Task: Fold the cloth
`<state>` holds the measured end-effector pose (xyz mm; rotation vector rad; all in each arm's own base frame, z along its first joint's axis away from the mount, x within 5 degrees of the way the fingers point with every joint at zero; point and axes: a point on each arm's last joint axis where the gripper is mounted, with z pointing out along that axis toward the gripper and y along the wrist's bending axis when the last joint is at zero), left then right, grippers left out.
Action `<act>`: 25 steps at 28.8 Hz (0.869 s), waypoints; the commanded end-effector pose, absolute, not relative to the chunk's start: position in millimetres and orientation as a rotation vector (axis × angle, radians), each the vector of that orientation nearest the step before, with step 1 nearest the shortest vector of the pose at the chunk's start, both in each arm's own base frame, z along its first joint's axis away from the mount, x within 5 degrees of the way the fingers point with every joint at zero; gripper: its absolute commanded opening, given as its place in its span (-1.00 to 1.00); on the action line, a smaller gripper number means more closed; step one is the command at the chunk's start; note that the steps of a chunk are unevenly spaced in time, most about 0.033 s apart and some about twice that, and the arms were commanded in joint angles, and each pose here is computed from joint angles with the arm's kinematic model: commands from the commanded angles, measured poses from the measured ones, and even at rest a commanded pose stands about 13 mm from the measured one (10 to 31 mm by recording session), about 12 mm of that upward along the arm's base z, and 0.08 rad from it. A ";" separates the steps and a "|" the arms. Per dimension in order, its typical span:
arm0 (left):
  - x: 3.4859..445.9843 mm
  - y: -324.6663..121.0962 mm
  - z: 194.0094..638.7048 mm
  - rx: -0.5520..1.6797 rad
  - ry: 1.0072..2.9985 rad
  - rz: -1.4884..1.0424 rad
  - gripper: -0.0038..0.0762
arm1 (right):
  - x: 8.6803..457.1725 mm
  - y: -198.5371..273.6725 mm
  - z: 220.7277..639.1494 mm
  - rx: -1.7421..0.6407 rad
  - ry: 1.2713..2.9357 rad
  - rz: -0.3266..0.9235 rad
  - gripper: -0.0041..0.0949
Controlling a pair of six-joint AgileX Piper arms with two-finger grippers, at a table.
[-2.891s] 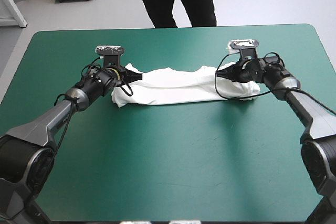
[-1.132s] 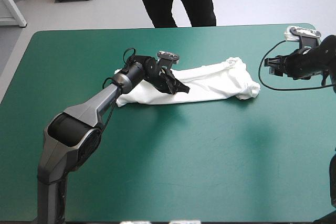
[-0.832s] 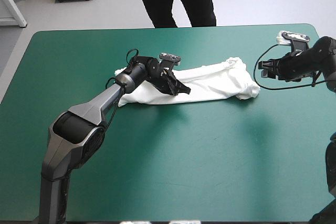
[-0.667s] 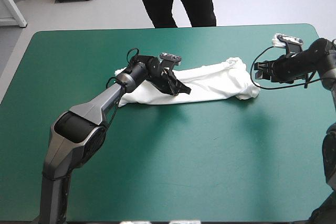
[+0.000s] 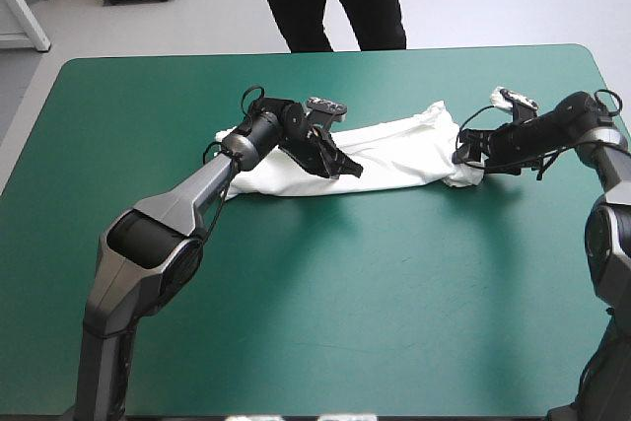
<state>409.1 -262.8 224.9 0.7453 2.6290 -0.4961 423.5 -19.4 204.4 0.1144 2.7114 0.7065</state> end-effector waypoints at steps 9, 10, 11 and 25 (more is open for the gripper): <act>405.9 -264.6 260.2 0.719 2.532 -0.541 -0.93 | 426.4 -13.5 204.7 0.052 2.671 0.838 -0.92; 406.0 -264.7 258.9 0.721 2.537 -0.540 -0.93 | 426.9 -12.7 205.5 0.060 2.662 0.854 -0.94; 405.9 -264.7 257.9 0.723 2.542 -0.540 -0.93 | 427.1 -11.7 206.4 0.063 2.653 0.874 -0.95; 407.7 -263.6 248.7 0.701 2.583 -0.537 -0.93 | 425.8 2.0 295.0 -0.147 2.440 1.050 -0.95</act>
